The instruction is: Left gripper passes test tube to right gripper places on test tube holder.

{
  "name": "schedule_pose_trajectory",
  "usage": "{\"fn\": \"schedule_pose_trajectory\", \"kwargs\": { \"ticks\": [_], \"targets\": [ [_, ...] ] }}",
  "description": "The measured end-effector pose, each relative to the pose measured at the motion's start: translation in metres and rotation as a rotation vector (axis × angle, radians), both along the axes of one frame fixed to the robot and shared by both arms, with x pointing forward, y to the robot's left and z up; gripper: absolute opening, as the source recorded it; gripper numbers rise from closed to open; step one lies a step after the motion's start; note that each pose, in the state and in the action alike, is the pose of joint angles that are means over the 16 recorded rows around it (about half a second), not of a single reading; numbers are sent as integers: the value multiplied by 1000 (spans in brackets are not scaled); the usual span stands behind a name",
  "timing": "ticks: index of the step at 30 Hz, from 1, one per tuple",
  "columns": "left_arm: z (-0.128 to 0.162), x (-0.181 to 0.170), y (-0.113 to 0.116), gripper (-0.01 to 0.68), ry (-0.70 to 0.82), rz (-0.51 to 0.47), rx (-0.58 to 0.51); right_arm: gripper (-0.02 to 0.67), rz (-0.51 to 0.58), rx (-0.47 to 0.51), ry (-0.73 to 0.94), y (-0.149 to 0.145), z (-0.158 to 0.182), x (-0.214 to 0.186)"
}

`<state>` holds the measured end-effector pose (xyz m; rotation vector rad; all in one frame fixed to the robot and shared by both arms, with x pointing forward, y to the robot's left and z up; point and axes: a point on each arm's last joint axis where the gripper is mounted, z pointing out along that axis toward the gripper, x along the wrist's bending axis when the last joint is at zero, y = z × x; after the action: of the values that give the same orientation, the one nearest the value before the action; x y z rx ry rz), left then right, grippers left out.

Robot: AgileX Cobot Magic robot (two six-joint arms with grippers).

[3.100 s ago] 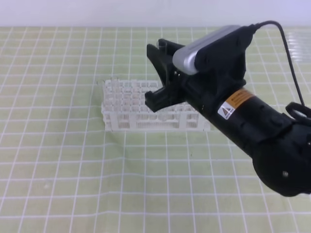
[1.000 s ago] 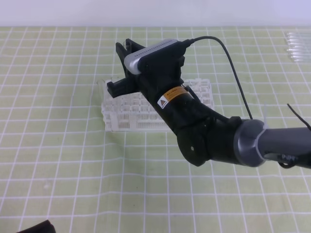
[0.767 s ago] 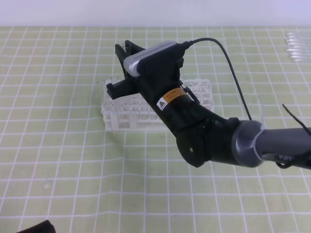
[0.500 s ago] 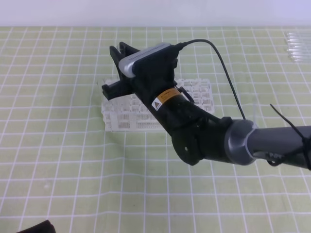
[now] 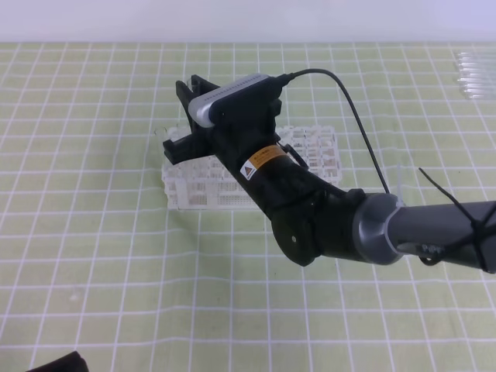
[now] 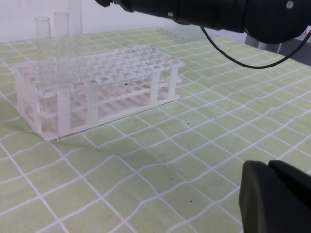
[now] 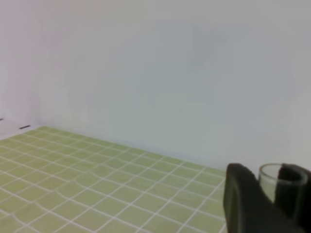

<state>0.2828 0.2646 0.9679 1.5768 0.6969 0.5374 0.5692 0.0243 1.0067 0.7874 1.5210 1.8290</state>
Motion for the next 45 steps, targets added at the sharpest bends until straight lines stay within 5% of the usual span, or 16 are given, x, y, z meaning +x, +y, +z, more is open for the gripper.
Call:
{"fn": "schedule_pose_trajectory", "kwargs": {
  "ticks": [17,34,45],
  "targets": [
    [-2,0,0,-2,2,1,6,107,-2,-10,47,2,-13,2],
    [0,0,0,-2,1,3,2,304,-6,-2,44,1,-12,2],
    [1,0,0,-2,0,4,2,298,11,-59,73,-9,16,-10]
  ]
}}
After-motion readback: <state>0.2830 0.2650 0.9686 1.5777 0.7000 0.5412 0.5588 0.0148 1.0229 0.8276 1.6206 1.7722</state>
